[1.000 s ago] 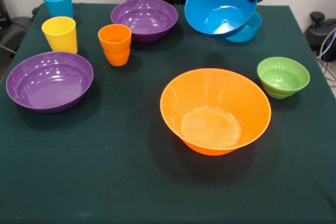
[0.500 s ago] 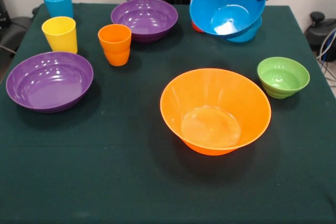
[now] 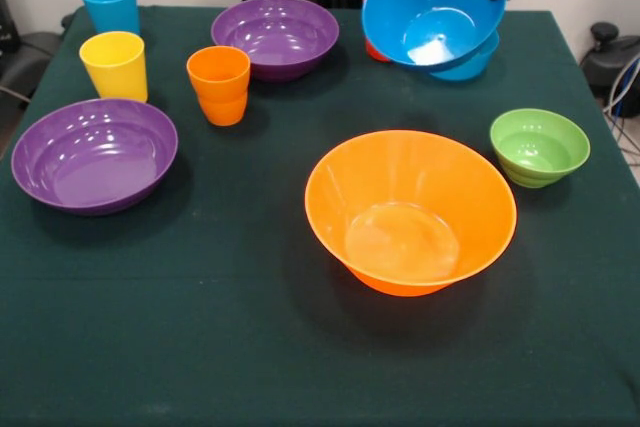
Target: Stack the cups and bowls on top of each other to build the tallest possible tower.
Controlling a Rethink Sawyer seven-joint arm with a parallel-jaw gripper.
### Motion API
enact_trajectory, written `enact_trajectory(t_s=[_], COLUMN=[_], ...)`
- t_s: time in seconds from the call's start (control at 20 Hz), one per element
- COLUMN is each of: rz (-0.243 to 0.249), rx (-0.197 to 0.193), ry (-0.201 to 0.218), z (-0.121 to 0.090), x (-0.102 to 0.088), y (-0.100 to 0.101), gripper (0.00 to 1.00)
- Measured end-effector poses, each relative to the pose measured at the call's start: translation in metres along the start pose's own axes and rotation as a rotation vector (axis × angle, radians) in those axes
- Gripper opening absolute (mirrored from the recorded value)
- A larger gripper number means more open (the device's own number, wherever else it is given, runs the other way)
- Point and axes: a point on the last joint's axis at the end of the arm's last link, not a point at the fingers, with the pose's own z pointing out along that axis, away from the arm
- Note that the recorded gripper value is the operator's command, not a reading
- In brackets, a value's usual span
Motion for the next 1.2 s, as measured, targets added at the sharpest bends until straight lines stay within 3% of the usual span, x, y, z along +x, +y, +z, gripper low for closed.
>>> enact_trajectory(t_s=[0.3, 0.9, 1.2], rz=[0.000, 0.010, 0.010], rx=[-0.002, -0.015, -0.020], ry=[-0.009, -0.051, -0.033], z=[-0.002, 0.001, -0.002], x=[-0.005, -0.059, -0.077], y=[0.001, 0.002, 0.005], gripper=[0.00, 0.00, 0.00])
